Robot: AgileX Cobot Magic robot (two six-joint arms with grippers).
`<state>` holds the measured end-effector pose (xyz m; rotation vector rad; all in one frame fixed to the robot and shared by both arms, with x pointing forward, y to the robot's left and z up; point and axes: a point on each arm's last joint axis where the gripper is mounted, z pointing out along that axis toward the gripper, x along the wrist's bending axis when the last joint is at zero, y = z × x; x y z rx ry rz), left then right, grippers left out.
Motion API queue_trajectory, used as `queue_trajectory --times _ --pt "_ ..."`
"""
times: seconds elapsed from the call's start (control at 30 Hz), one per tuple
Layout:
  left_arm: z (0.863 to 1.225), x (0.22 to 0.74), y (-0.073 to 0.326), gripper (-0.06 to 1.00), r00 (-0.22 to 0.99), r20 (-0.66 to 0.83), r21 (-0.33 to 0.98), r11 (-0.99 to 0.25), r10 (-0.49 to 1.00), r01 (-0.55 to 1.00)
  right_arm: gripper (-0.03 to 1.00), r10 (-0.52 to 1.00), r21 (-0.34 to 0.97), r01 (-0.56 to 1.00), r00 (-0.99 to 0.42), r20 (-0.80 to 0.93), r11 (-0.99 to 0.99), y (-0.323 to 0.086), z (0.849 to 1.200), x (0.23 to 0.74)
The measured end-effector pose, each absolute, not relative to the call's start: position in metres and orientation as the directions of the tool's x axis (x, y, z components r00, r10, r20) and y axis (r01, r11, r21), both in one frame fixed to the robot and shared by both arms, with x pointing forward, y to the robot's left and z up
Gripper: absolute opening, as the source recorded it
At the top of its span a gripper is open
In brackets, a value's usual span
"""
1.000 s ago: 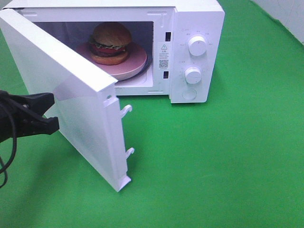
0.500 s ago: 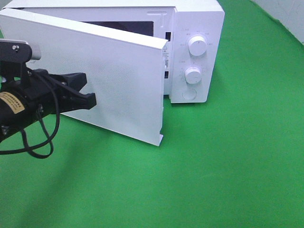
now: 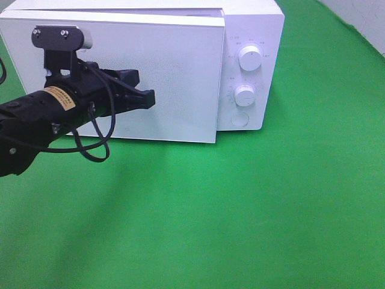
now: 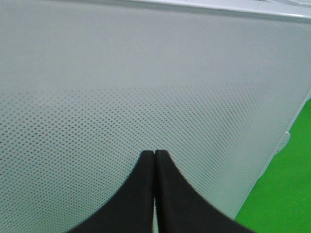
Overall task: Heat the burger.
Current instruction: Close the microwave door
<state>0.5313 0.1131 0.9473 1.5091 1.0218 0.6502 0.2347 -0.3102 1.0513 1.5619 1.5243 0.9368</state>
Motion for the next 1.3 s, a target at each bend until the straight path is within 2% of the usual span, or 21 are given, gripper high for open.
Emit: queue_trajectory --times 0.4,0.53,1.3 --pt "0.948 0.56 0.08 0.0 0.497 -0.144 0.971 0.025 0.856 0.239 0.76 1.0 0.892 0.453 0.024 0.001 -0.012 -0.31 1.051 0.235" --pt "0.944 0.569 0.067 0.0 0.526 -0.126 0.967 -0.013 0.841 0.253 0.76 1.0 0.892 0.453 0.024 0.001 -0.012 -0.31 1.051 0.235" --pt "0.939 0.592 0.033 0.0 0.588 -0.087 0.97 -0.066 0.804 0.233 0.76 1.0 0.892 0.453 0.024 0.001 -0.012 -0.31 1.051 0.235"
